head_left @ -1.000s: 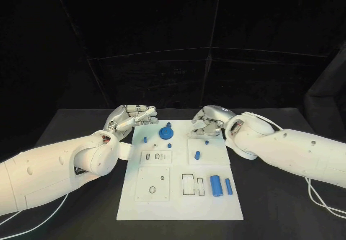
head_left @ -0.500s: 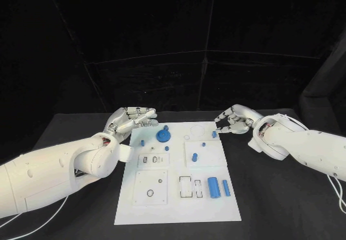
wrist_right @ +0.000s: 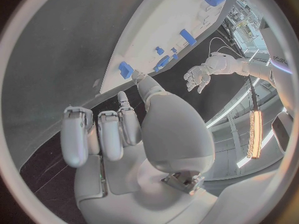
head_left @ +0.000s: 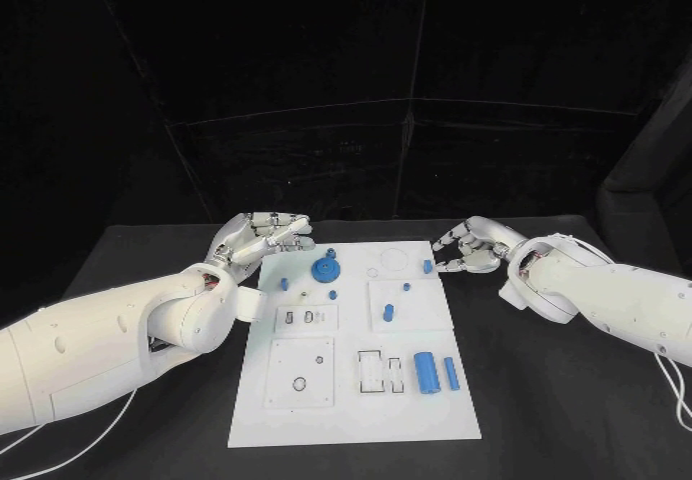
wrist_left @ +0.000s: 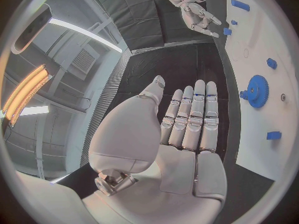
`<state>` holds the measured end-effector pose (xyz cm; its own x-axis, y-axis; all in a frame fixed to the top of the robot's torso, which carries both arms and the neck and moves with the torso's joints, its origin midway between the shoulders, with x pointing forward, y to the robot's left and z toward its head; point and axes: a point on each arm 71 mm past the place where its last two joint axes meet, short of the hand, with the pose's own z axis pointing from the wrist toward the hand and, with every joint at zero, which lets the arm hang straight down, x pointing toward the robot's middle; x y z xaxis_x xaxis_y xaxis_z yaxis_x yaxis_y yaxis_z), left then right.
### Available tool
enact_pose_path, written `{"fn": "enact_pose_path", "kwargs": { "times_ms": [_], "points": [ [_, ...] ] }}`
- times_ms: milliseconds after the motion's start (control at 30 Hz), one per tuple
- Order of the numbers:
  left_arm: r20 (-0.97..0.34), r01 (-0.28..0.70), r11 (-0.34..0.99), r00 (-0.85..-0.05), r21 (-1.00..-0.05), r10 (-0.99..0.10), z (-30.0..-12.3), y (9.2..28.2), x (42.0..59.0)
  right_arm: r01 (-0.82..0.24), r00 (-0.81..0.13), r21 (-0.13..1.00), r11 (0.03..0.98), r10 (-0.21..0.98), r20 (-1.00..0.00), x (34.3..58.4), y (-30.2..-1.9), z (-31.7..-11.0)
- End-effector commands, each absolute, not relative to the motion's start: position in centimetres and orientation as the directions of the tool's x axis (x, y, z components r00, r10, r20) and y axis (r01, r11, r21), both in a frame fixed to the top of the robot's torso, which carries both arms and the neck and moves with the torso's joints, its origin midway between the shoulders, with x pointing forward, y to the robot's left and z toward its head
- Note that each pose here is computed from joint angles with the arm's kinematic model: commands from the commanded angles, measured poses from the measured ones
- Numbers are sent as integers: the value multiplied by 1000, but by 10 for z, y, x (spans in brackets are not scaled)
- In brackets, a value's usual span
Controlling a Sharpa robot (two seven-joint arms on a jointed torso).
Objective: Assemble the parts on the task board
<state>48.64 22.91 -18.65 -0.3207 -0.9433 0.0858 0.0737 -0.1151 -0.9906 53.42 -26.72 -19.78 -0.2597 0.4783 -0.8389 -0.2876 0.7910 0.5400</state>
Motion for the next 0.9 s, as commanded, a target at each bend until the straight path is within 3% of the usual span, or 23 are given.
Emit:
{"fn": "enact_pose_path", "kwargs": {
  "times_ms": [33,900],
  "points": [
    [91,80,-124,-331,-989,-939,-185,228,487,-305,-284,552,776,479,-831,533,-263,-200],
    [91,76,-122,-330,-990,-940,-186,229,488,-273,-298,562,781,487,-821,540,-250,-211]
  ]
}}
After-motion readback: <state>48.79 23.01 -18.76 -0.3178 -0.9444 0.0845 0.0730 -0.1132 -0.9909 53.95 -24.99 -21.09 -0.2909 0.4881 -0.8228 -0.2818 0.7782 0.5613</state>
